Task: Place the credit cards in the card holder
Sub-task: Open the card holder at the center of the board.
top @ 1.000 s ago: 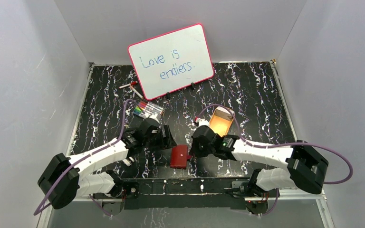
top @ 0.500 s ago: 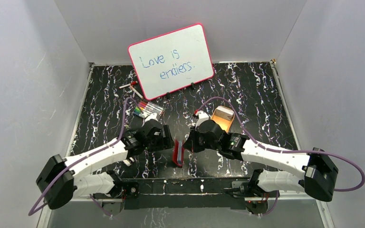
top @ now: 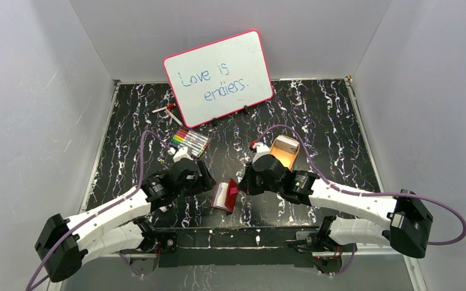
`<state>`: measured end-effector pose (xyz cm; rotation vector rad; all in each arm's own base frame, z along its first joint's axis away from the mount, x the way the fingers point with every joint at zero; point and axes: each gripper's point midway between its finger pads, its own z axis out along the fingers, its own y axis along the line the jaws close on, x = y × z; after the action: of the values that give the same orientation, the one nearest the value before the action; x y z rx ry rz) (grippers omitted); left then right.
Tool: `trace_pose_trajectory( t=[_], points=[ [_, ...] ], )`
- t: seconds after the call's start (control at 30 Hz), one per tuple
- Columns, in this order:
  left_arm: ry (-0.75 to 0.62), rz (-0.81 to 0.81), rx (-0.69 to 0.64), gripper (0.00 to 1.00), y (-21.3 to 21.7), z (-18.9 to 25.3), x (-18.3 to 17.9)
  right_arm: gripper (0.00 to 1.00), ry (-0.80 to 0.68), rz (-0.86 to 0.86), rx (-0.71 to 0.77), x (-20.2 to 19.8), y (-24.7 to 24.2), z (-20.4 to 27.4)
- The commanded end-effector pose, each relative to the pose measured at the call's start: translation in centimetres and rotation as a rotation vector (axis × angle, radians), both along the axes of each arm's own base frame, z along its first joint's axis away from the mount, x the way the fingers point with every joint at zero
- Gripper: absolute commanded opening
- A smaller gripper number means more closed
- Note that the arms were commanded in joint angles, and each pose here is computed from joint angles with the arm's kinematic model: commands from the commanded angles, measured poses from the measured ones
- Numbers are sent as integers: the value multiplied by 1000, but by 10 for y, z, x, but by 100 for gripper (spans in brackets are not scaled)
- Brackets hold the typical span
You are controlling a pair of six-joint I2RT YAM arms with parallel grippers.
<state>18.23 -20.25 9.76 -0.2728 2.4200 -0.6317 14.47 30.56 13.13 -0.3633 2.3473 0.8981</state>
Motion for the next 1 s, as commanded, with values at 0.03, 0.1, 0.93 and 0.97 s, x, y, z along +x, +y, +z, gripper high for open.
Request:
trace_pose_trajectory(
  t=[0.03, 0.1, 0.93, 0.97],
  points=[
    [21, -47, -26, 62, -17, -12, 2, 0, 58, -148, -204, -1, -50, -42],
    [27, -51, -19, 61, -19, -16, 2, 0, 71, -186, -255, -3, -65, -50],
    [-15, 35, 50, 60, 10, -22, 5, 51, -1, 79, 41, -6, 23, 79],
    [-19, 55, 52, 60, 14, -22, 4, 50, 5, 95, 51, -4, 34, 76]
  ],
)
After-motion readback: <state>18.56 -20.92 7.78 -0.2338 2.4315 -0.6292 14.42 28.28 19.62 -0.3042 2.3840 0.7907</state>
